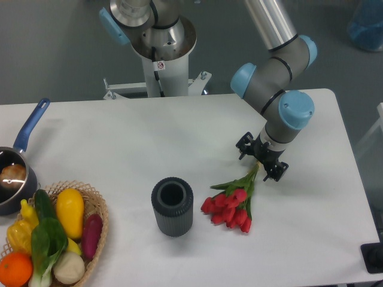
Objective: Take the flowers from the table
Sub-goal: 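Lower the gripper around the stems just above the leaves, then close the gripper on the green tulip stems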
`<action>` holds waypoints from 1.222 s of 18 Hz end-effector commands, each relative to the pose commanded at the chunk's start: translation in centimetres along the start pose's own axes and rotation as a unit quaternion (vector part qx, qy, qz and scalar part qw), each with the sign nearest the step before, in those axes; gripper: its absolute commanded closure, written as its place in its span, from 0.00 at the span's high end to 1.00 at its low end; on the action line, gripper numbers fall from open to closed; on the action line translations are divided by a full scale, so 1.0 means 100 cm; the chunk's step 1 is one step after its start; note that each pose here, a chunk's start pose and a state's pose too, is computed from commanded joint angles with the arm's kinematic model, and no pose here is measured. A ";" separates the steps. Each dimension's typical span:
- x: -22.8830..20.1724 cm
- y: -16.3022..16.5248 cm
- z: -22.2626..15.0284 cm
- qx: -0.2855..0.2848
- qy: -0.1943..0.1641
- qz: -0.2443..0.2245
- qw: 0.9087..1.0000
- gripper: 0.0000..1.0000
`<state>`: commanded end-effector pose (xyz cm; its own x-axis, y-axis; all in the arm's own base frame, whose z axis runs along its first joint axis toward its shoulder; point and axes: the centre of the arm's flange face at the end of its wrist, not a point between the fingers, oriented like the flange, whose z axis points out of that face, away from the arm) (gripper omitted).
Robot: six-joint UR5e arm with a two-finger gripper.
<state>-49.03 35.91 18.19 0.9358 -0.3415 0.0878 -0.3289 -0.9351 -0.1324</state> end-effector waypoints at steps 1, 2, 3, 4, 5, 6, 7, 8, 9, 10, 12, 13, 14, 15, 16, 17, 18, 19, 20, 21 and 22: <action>-0.001 0.001 -0.002 0.000 -0.002 -0.001 1.000 0.87; -0.001 0.001 -0.002 -0.001 -0.002 -0.001 1.000 0.83; -0.001 0.001 -0.001 -0.001 0.000 -0.001 1.000 0.79; 0.000 0.001 -0.001 -0.001 -0.001 -0.001 1.000 0.76; 0.000 0.001 -0.002 -0.001 -0.001 -0.001 1.000 0.74; -0.001 0.002 -0.002 -0.001 -0.001 -0.001 1.000 0.71; -0.001 0.002 -0.002 -0.001 -0.001 -0.001 1.000 0.69; -0.001 0.002 -0.002 -0.001 -0.001 -0.001 1.000 0.64; -0.001 0.003 -0.002 -0.001 -0.001 -0.002 1.000 0.59; -0.001 0.002 -0.002 0.000 -0.001 -0.003 1.000 0.57; -0.001 0.003 -0.003 0.000 -0.002 -0.006 1.000 0.47; -0.001 0.003 -0.003 0.000 -0.002 -0.006 1.000 0.45; -0.002 0.003 -0.004 0.000 -0.003 -0.006 1.000 0.43; -0.002 0.003 -0.004 0.000 -0.003 -0.006 1.000 0.43; -0.002 0.003 -0.005 0.000 -0.004 -0.006 1.000 0.43; -0.002 0.003 -0.004 0.000 -0.003 -0.006 1.000 0.43; -0.002 0.003 -0.004 0.000 -0.003 -0.006 1.000 0.43; -0.002 0.003 -0.005 0.000 -0.004 -0.007 1.000 0.40; -0.002 0.003 -0.005 0.000 -0.004 -0.007 1.000 0.39; -0.002 0.003 -0.005 0.000 -0.004 -0.007 1.000 0.36; -0.002 0.003 -0.005 0.000 -0.005 -0.008 1.000 0.34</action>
<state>-49.39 35.67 18.64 0.9420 -0.3260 0.0801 -0.3142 -0.9402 -0.1320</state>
